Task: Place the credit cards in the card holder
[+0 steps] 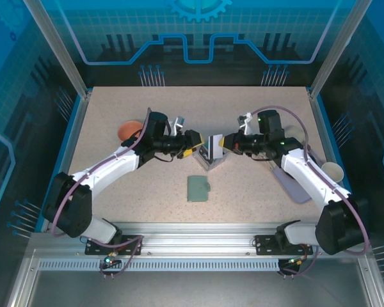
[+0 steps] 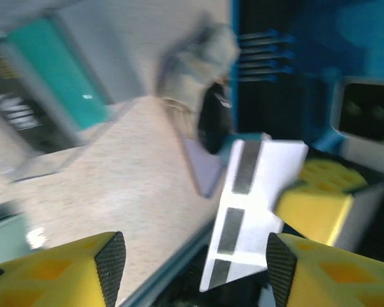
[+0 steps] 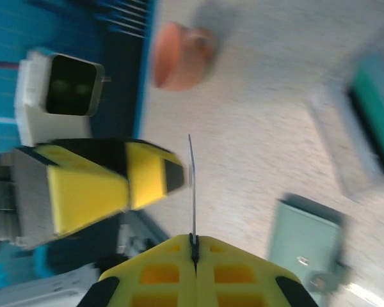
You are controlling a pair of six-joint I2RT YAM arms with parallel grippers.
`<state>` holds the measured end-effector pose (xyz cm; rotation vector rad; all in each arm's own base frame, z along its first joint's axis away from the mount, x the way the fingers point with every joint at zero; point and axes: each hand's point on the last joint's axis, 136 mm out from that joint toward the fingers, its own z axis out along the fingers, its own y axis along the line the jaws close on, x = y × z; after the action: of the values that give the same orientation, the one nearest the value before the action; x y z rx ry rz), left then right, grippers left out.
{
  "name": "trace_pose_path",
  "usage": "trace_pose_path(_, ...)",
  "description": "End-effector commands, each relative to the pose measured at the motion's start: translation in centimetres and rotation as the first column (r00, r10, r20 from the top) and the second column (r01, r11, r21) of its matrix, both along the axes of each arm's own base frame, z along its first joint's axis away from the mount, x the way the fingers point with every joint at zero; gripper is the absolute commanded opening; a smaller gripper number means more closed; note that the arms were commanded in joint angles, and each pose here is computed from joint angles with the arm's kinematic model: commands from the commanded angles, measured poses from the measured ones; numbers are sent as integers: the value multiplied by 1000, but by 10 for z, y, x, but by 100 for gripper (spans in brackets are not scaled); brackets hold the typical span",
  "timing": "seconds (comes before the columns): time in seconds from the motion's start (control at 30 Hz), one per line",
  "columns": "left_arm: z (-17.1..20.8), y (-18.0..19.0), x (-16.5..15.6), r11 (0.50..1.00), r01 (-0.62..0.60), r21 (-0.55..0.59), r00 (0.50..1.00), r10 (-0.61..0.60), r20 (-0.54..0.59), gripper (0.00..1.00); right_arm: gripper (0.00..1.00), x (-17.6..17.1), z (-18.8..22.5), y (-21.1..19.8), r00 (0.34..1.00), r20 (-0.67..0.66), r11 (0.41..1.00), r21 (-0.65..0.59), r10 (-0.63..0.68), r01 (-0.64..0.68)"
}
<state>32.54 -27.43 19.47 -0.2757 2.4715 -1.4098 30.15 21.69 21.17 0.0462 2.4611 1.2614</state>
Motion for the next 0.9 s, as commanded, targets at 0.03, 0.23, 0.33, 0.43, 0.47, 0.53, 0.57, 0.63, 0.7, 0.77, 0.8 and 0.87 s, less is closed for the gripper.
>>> trace_pose_path(0.03, -66, 50, -28, 949, -62, 308, 980, 117, -163, 65, 2, -34, -46, -2, 999, -23, 920, -392, 23, -30)
trace_pose_path(0.23, -104, 56, -58, 936, -20, 352, 961, 115, -251, 65, 1, -63, -94, 30, 994, -102, 857, -507, 50, -95)
trace_pose_path(0.33, -113, 55, -66, 926, 23, 376, 959, 86, -269, 65, 1, -69, -109, 34, 992, -117, 848, -519, 49, -103)
trace_pose_path(0.43, -122, 47, -72, 918, 67, 392, 956, 54, -289, 65, 1, -70, -123, 32, 988, -148, 833, -543, 33, -109)
trace_pose_path(0.47, -125, 44, -75, 915, 82, 395, 954, 43, -296, 65, 1, -70, -128, 30, 988, -150, 824, -557, 24, -105)
trace_pose_path(0.53, -130, 39, -78, 910, 105, 402, 952, 25, -306, 63, 1, -72, -137, 24, 986, -167, 813, -574, 6, -102)
trace_pose_path(0.57, -132, 37, -80, 907, 114, 405, 951, 18, -308, 62, 1, -73, -141, 20, 985, -172, 806, -584, -6, -97)
trace_pose_path(0.63, -139, 34, -84, 900, 132, 415, 947, 9, -321, 61, 1, -74, -147, 15, 982, -185, 803, -589, -27, -88)
trace_pose_path(0.7, -145, 33, -86, 893, 145, 426, 943, 5, -333, 60, 1, -76, -152, 14, 980, -197, 813, -576, -36, -86)
trace_pose_path(0.77, -150, 32, -88, 888, 156, 432, 940, 1, -342, 59, 1, -75, -155, 15, 979, -197, 823, -564, -45, -75)
trace_pose_path(0.8, -151, 30, -88, 888, 161, 431, 939, -4, -343, 58, 1, -75, -155, 16, 979, -198, 831, -551, -46, -72)
trace_pose_path(0.87, -155, 28, -89, 885, 170, 432, 937, -10, -348, 56, 1, -75, -159, 19, 975, -215, 851, -520, -48, -72)
